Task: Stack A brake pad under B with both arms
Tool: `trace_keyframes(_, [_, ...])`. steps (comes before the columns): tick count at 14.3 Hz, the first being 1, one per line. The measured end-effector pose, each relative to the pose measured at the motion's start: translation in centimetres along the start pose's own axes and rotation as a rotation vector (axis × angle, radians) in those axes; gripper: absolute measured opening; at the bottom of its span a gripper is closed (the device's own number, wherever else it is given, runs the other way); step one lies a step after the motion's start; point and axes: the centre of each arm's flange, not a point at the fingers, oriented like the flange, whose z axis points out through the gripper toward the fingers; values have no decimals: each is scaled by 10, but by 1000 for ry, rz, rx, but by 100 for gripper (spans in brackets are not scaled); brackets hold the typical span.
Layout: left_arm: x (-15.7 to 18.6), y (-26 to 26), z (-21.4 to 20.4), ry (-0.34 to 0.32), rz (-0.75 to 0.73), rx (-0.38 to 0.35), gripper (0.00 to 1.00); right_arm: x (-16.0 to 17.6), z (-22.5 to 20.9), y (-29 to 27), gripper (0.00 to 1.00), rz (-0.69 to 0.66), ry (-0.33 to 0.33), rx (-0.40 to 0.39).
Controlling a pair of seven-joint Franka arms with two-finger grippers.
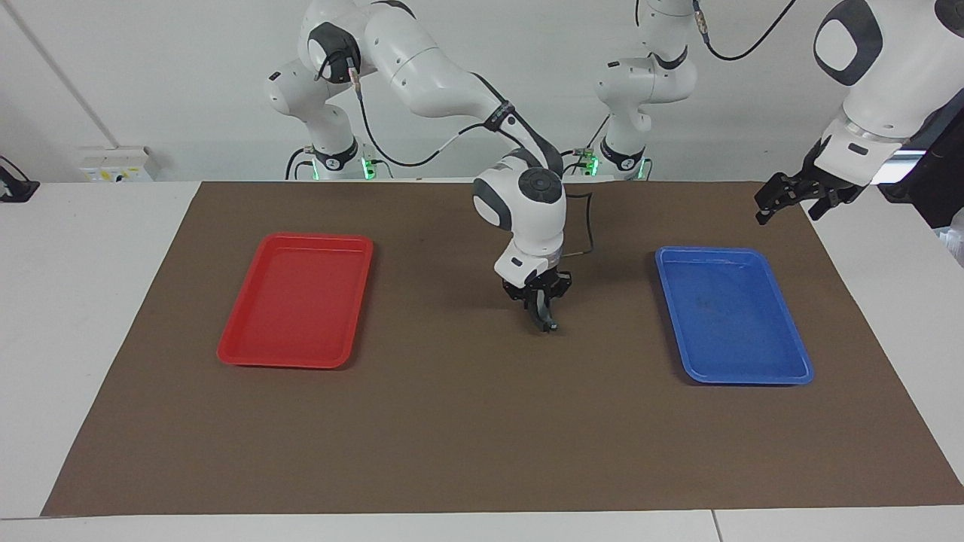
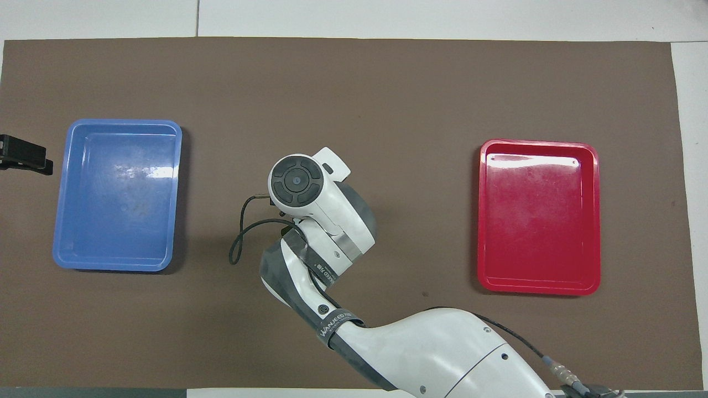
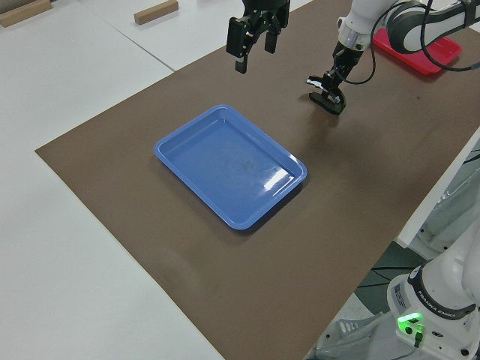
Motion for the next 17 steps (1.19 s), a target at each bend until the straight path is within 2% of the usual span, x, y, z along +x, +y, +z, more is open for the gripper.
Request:
trace_keyframes(7, [-3, -35, 1, -3, 30, -3, 100, 0, 6, 6, 43, 6, 39, 32])
trace_keyframes(12, [-2, -23, 1, -2, 60, -3, 100, -21, 13, -9, 43, -29, 27, 24])
trace_keyframes(17, [-2, -22, 1, -2, 61, -3, 100, -26, 13, -9, 43, -34, 37, 33])
